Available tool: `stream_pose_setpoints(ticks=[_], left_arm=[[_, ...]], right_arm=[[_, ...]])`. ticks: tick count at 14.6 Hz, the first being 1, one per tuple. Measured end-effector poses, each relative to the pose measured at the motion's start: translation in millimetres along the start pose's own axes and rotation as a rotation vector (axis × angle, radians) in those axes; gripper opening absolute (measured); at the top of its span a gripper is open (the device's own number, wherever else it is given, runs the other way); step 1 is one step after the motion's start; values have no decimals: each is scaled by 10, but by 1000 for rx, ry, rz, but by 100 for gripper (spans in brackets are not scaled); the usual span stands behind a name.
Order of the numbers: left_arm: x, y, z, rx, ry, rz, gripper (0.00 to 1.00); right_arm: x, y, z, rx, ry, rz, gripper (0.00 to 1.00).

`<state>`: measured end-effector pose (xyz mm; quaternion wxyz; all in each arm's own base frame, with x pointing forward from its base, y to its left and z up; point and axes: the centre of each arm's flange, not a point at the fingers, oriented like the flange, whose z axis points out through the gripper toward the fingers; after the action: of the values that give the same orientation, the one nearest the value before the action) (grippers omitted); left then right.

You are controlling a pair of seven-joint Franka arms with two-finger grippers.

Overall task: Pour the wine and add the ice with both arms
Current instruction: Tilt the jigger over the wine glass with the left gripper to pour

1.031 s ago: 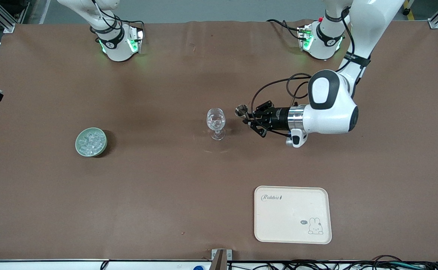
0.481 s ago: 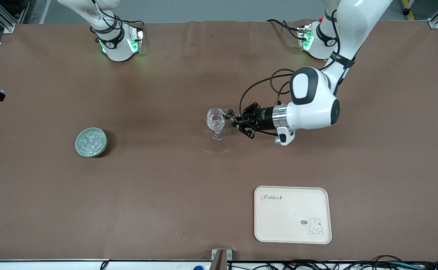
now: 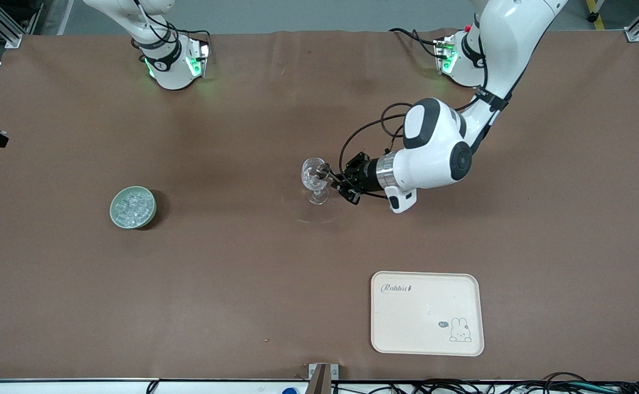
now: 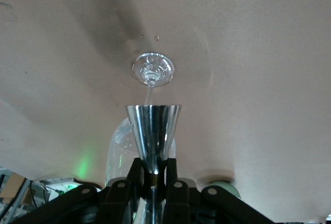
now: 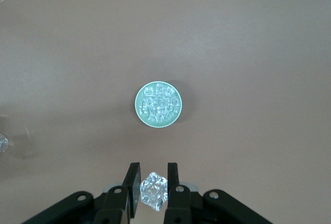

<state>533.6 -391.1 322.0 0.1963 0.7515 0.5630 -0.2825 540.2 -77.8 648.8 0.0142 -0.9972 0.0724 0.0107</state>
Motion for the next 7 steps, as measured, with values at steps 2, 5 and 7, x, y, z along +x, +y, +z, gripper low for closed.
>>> stream_pose_setpoints(ticks=[2, 5, 7], left_arm=[[-33, -10, 13, 6, 22, 24, 22], [-126, -52, 63, 22, 93, 64, 22], [-189, -79, 94, 30, 142, 89, 22]], right_arm=[[0, 0, 0, 0, 0, 0, 25], [0, -1, 0, 1, 0, 0, 25], [0, -1, 1, 1, 0, 0, 25]])
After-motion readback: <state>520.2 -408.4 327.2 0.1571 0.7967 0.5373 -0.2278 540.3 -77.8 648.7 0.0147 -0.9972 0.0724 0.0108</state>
